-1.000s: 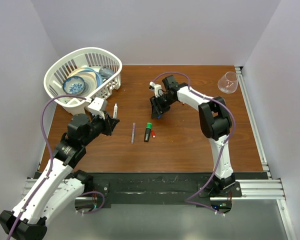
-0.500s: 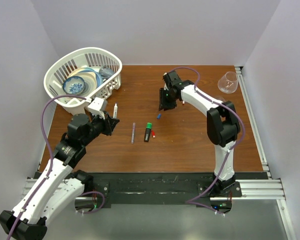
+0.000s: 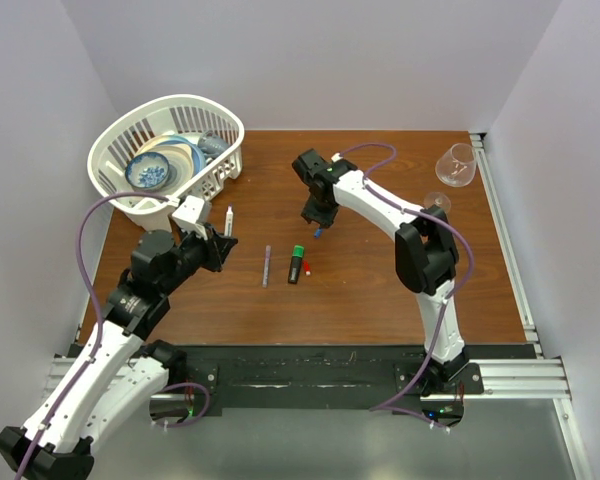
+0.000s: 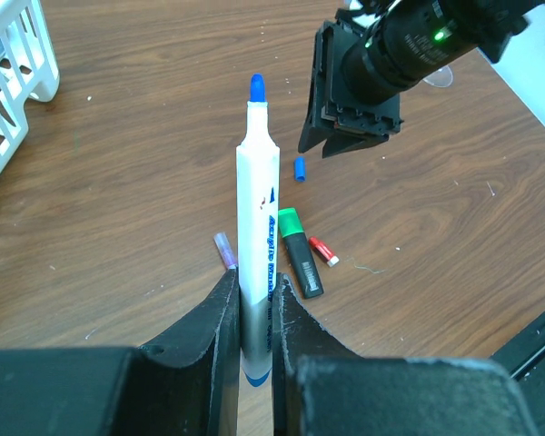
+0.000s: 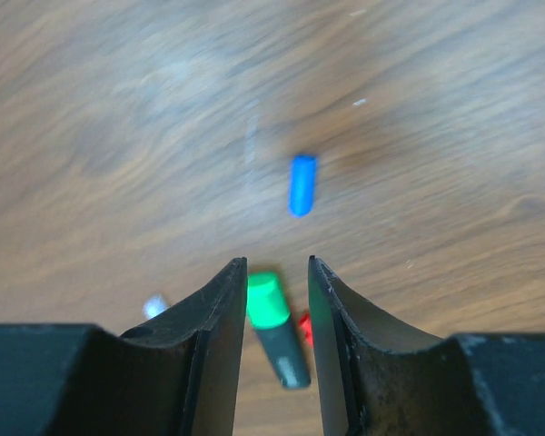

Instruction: Insert the pens into the pen caps

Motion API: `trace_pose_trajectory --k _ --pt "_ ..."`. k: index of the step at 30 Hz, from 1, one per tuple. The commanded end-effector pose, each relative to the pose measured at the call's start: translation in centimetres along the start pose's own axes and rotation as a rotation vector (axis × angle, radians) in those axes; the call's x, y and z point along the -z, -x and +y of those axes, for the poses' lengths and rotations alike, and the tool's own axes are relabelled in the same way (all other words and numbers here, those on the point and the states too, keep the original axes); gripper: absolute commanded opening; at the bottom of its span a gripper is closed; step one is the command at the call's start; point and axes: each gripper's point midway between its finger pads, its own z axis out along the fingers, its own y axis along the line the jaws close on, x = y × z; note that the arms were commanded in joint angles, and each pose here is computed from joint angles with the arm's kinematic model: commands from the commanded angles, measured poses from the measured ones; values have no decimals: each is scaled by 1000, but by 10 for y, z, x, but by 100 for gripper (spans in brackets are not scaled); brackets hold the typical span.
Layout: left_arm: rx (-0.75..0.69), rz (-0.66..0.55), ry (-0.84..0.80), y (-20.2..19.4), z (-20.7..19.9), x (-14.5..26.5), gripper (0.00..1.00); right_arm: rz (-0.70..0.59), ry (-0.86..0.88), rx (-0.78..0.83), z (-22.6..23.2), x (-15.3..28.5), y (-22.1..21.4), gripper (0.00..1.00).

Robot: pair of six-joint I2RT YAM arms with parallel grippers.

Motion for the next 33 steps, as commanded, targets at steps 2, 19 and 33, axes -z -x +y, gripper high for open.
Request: trace_pose_trajectory --k 2,19,33 --pt "-16 -51 -12 12 -3 2 0 -78 -104 -151 -15 -10 17 38" --pt "-16 -52 -19 13 -4 1 0 -66 -193 -171 -24 -51 3 38" --pt "-11 -66 -32 15 -7 5 0 -77 -282 -76 -63 -62 -13 24"
